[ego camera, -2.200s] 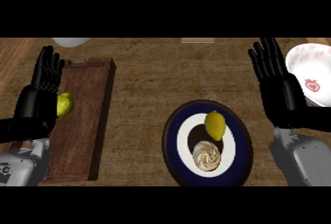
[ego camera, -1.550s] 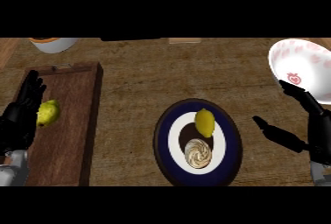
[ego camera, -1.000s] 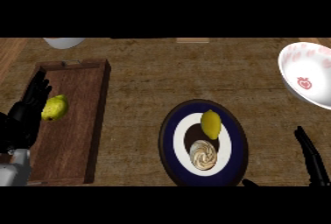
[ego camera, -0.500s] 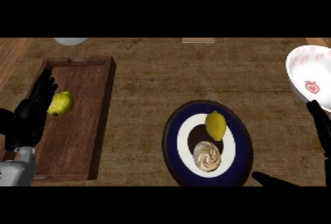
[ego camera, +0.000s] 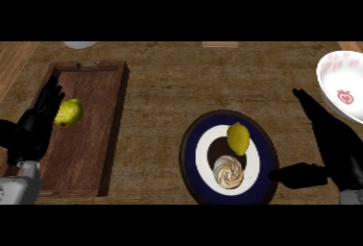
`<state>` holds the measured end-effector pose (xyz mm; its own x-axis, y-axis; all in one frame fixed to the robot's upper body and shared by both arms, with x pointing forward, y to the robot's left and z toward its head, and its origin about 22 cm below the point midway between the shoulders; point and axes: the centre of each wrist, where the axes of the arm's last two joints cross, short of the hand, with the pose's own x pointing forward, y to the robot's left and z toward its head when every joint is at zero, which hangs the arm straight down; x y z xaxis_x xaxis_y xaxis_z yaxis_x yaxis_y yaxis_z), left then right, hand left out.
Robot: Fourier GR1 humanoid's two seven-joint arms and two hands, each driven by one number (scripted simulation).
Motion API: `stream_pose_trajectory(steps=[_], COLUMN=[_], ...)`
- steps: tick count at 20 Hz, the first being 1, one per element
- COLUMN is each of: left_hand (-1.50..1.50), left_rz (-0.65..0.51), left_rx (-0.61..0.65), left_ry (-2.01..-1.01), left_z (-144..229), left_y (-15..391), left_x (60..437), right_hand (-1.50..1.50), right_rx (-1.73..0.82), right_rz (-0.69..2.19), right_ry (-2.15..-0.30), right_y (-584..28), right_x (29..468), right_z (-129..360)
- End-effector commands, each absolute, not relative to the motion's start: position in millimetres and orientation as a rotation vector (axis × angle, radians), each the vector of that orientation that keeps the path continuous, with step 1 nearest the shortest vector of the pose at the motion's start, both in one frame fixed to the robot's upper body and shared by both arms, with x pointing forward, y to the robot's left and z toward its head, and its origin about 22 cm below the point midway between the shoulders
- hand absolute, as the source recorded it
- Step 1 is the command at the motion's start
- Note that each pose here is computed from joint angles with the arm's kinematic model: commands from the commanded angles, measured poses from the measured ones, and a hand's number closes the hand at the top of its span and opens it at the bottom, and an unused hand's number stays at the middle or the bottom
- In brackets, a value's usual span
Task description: Pick the lemon from the plate and place it in the bowl
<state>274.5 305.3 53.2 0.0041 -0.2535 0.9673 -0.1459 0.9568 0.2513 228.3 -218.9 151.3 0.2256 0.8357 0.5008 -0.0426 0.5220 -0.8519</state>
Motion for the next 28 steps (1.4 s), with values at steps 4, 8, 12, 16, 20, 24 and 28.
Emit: stream_pose_trajectory(steps=[4,8,12,16,20,24,28], left_hand=[0.0,0.0,0.0,0.0,0.0,0.0,0.0], left_rz=[-0.09,-0.081,-0.065,-0.076,-0.073,-0.07,-0.074], left_rx=[0.293,0.319,0.334,0.3,0.33,0.311,0.337], left_ry=[-1.567,-1.58,-1.563,-1.57,-1.57,-1.561,-1.558], left_z=[52.5,63.5,55.9,63.4,39.9,44.7,68.3], left_y=[310.5,307.9,318.3,290.3,287.3,289.3,298.2], left_x=[273.8,273.0,281.2,272.2,281.2,277.6,276.9], right_hand=[-1.5,-1.5,-1.5,-1.5,-1.5,-1.5,-1.5], right_rx=[-0.682,-0.649,-0.682,-0.794,-0.872,-0.825,-0.765], right_rz=[0.884,0.937,0.982,0.98,0.991,0.986,0.99], right_ry=[-1.043,-0.918,-0.868,-0.94,-0.968,-0.955,-0.918], right_y=[-194.7,-191.7,-177.3,-177.2,-164.4,-161.3,-146.4], right_x=[272.5,279.8,274.0,280.5,285.7,281.3,276.5], right_z=[143.3,138.3,107.8,106.8,100.8,74.9,49.8])
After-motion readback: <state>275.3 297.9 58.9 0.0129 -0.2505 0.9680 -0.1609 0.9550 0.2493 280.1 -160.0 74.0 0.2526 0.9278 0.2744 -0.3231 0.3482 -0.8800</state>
